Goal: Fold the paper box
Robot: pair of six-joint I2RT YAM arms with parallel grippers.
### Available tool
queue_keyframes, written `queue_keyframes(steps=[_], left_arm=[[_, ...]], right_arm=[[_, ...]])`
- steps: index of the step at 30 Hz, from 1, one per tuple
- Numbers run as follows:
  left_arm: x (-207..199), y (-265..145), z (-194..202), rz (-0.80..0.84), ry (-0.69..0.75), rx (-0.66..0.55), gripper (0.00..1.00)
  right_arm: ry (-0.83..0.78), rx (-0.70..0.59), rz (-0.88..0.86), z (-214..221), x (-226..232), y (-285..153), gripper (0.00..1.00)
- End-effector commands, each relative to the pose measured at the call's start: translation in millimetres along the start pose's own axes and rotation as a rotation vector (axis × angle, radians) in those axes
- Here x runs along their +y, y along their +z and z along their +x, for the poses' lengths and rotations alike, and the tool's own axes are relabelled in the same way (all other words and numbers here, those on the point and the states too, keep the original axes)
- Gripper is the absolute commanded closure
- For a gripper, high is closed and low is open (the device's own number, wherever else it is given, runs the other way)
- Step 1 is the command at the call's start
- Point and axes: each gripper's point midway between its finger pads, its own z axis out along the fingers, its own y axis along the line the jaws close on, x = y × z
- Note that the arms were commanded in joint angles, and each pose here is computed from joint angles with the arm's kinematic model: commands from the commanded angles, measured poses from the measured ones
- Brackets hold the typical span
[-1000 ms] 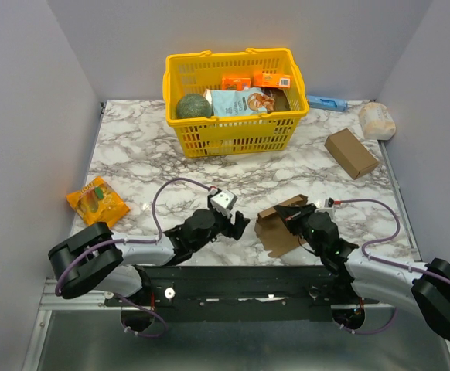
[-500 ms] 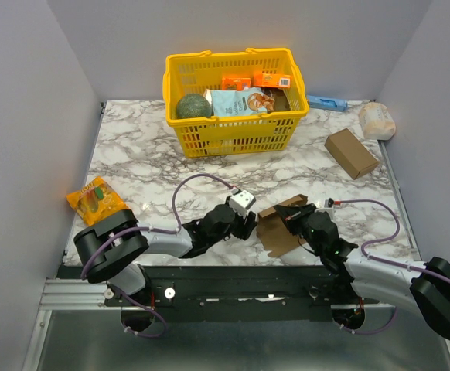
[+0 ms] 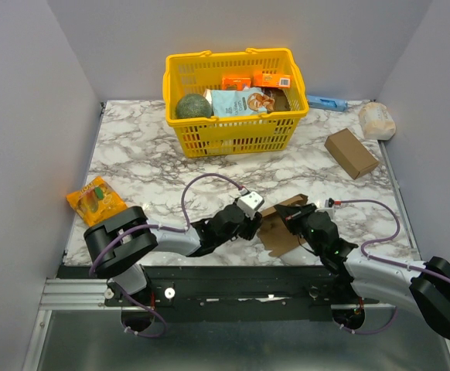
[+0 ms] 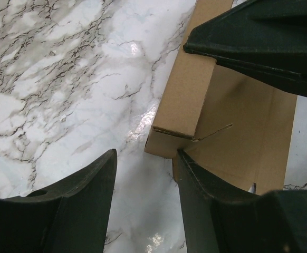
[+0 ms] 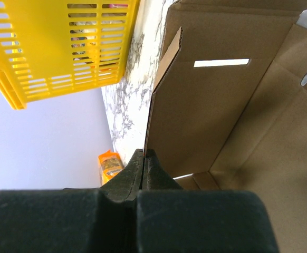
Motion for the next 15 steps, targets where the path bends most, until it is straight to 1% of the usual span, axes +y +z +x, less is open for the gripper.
queue_keyframes(steps=[1,7,11,15], left_arm=[[-5.0,7.2,-9.8,-0.033,-0.009,-0.033,0.42],[-18.6,13.6,-7.7,0.002,0.004,-0.028,0.41],[-16.0,13.1,-9.6,-0.014,-0.005,-0.043,0.41],[-12.9,14.5,-10.3,-0.037,-0.026,-0.052,0.43]], right_arm=[[-0.1,-0.001,0.18,-1.0,-67.8,-10.0,0.99],[-0.095,-0.003,0.175,-1.5,-66.1,-10.1,0.99],[-0.094,-0.007,0.172,-2.3,-64.9,-10.1,1.0],[-0.092,-0.007,0.17,-2.4,-64.3,-10.4,1.0]])
